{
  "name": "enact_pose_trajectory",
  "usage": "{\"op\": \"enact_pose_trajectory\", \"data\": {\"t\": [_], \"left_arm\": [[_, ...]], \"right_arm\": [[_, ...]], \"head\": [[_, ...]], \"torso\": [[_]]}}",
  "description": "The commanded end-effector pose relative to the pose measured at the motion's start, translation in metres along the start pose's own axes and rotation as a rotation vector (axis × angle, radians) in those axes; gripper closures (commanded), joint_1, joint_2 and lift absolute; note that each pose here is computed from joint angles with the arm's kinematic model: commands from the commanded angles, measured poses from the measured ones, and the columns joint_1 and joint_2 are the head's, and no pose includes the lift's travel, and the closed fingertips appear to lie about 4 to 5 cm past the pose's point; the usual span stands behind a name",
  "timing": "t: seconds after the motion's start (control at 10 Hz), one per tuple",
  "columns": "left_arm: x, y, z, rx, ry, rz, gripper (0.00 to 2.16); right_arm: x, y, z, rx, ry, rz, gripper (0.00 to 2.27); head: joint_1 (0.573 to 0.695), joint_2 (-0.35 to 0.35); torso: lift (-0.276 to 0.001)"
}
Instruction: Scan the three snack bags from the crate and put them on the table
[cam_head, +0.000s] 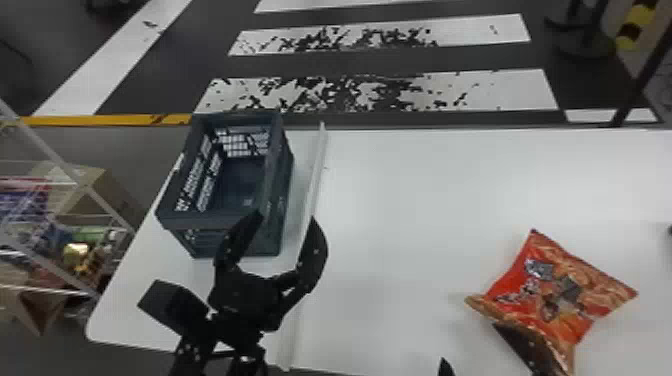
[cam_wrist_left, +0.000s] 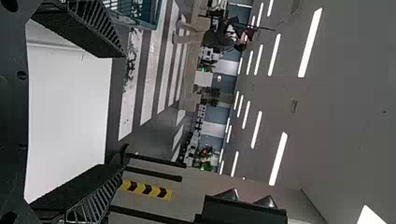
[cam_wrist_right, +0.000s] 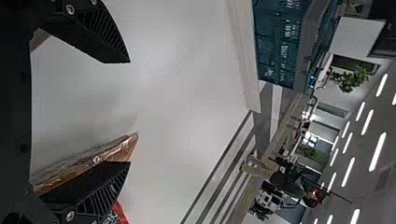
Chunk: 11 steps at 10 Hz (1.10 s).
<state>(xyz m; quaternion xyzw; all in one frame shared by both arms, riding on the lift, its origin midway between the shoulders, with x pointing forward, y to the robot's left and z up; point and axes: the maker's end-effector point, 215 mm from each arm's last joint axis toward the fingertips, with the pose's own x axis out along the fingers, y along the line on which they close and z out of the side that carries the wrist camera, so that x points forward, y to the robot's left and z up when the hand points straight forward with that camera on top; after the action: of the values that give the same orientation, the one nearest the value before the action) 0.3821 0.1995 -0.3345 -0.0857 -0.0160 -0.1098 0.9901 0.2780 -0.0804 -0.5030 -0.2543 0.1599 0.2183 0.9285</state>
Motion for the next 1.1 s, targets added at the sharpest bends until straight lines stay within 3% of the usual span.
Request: {"op": "enact_pose_trajectory", "data": {"t": [0.0, 0.2, 0.4, 0.8, 0.9, 1.0], "left_arm": [[-0.001, -0.001, 0.003, -0.010, -0.008, -0.012, 0.02], [-0.003, 0.003, 0.001, -0.024, -0.005, -0.026, 0.02], [-0.003, 0.000, -0.003, -0.025, 0.003, -0.047, 0.02], [-0.008, 0.000, -0.011, -0.038, 0.020, -0.058, 0.02], [-0.008, -0.003, -0.012, -0.043, 0.021, -0.063, 0.02], [-0.008, -0.006, -0.012, -0.047, 0.021, -0.067, 0.02]], "right_arm": [[0.006, -0.004, 0.004, -0.031, 0.022, -0.012, 0.11], [0.014, -0.018, 0.006, -0.061, 0.058, -0.063, 0.11], [0.028, -0.041, -0.018, -0.147, 0.175, -0.115, 0.11], [0.041, -0.080, -0.048, -0.247, 0.275, -0.167, 0.13], [0.039, -0.083, -0.053, -0.247, 0.297, -0.169, 0.51], [0.038, -0.084, -0.050, -0.245, 0.290, -0.172, 1.71]], "head": [[0.695, 0.209], [0.695, 0.206], [0.695, 0.192], [0.695, 0.097], [0.695, 0.088], [0.695, 0.072]], "torso": [[-0.094], [-0.094], [-0.094], [-0.094], [-0.094], [-0.094]]}}
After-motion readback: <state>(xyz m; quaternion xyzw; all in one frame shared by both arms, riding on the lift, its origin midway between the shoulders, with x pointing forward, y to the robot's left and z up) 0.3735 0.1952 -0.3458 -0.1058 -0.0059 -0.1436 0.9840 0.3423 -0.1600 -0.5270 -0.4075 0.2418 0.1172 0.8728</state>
